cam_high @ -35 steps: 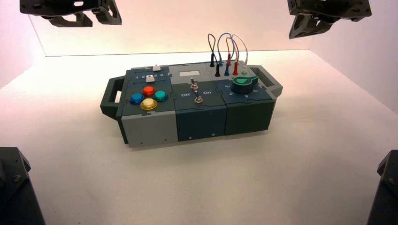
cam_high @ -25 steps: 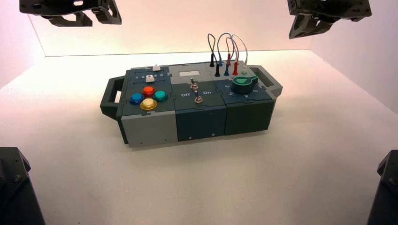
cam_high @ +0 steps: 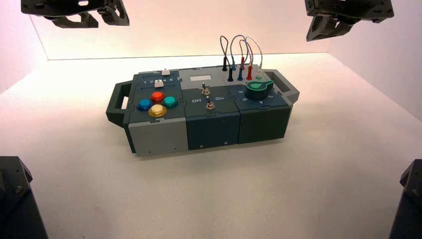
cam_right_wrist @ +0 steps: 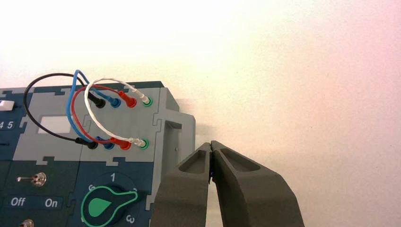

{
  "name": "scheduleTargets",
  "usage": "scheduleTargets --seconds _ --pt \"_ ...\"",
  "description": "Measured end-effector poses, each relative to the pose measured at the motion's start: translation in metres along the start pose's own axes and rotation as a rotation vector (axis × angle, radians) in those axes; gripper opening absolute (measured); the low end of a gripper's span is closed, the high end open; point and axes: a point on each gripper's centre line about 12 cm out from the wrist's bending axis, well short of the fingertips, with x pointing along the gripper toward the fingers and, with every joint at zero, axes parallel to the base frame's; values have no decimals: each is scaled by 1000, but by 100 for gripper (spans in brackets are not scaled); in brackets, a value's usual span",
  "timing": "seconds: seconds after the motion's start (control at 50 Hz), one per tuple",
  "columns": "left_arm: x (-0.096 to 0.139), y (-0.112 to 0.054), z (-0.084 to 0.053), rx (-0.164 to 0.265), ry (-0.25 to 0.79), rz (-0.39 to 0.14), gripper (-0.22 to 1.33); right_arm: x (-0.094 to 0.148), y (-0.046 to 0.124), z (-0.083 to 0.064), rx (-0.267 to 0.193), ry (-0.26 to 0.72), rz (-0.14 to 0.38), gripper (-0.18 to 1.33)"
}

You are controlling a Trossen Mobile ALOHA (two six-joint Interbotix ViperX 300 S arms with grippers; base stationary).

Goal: Close left gripper.

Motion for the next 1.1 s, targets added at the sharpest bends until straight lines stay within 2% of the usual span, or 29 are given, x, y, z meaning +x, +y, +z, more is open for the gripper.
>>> scheduleTargets --seconds 0.32,0.36,0.38,0.42,0.44,0.46,0.48,0.5,0.58,0.62,0.94,1.1 --pt "-1 -3 1 7 -5 -11 132 1 0 0 2 3 0 -14" --pt "-1 -3 1 7 -5 -11 130 2 0 -1 1 8 0 -14" --pt "-1 -4 1 6 -8 -12 122 2 0 -1 -2 9 0 -14" --pt "-1 -4 1 8 -5 -12 117 3 0 -2 1 12 -1 -14" --pt "-1 -4 1 8 -5 -13 105 3 0 -2 0 11 0 -14" --pt "-1 -4 1 8 -5 -13 103 3 0 -2 -2 12 0 -14" --pt "-1 -4 1 7 -5 -14 91 3 0 -2 -1 14 0 -14" --pt "-2 -4 -1 7 1 -14 70 3 -1 -3 1 15 -1 -14" --pt "-3 -4 -2 8 3 -14 2 3 0 -3 -1 16 0 -14" --pt "-4 -4 -3 8 4 -16 -18 3 0 -3 0 16 0 -14" --pt "-25 -3 0 5 -82 -22 -17 3 0 -2 3 14 -1 -14" --pt "-26 -3 1 4 -93 -20 -17 4 0 -2 2 15 0 -14"
